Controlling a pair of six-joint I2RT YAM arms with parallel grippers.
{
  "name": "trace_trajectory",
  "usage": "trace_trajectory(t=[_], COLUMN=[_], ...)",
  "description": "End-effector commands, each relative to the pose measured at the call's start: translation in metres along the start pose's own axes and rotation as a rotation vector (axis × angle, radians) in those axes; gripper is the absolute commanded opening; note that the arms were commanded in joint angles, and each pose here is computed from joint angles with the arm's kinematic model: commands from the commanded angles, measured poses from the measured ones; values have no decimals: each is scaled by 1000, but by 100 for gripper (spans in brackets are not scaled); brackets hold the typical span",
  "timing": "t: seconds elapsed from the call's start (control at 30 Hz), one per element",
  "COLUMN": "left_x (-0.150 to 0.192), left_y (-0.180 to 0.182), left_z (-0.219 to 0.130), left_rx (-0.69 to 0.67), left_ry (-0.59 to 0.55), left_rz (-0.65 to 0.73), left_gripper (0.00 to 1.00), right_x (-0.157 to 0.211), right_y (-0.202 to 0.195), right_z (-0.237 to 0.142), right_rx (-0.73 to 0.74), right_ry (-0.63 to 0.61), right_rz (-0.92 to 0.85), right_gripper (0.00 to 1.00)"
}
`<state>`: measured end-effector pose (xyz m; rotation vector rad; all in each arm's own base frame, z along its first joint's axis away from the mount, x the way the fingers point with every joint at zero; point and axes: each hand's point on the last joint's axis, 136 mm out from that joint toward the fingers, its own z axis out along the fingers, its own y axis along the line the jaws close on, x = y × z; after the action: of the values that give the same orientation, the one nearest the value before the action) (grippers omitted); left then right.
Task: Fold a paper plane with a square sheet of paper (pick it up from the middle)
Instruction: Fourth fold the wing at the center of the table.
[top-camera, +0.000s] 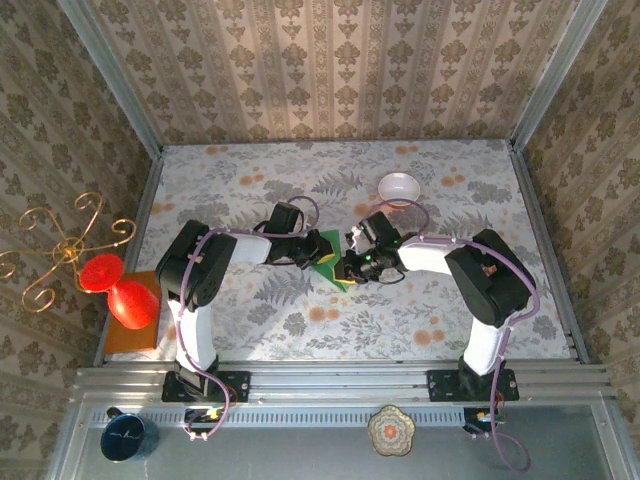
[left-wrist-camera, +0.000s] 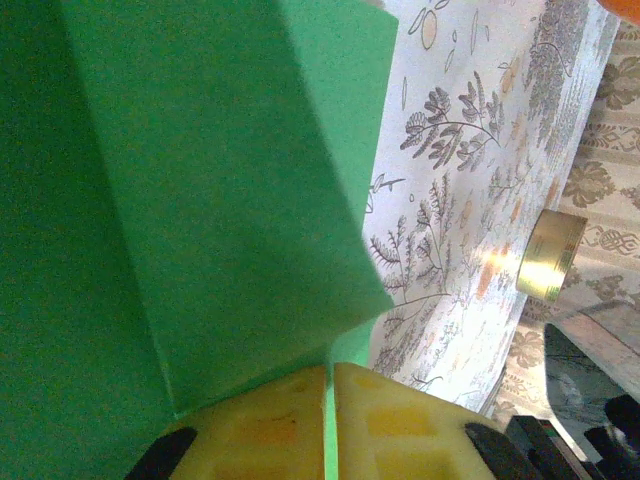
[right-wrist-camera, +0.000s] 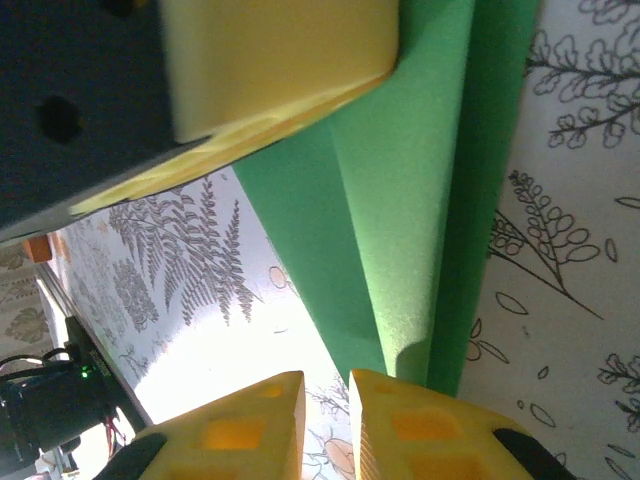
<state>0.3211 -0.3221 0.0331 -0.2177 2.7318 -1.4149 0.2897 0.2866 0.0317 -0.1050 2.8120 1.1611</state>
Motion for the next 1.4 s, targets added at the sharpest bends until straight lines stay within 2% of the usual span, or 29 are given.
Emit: trace_trajectory(t=[0.0,0.67,0.87,1.03,1.37], left_x=[1,1,-6,-11,-2], left_y=[-9,-2,-14,-10,-11], left_z=[-5,-1,-21,-38,-17], left_rx=[23,2,-9,-59,-60], left_ry=[6,13,-34,-88,-21], left_rz=[7,0,46,72,93], left_gripper=[13,13,13,12,11], right_x=[10,18,24,25,21], right_y=[-6,-22,-29,-31,-29], right_z=[7,16,14,9,8], right_rx=[7,41,78,89,86], right_ry=[44,75,89,94,88], right_rz=[32,63,55,37,35], right_gripper=[22,22,21,21,21])
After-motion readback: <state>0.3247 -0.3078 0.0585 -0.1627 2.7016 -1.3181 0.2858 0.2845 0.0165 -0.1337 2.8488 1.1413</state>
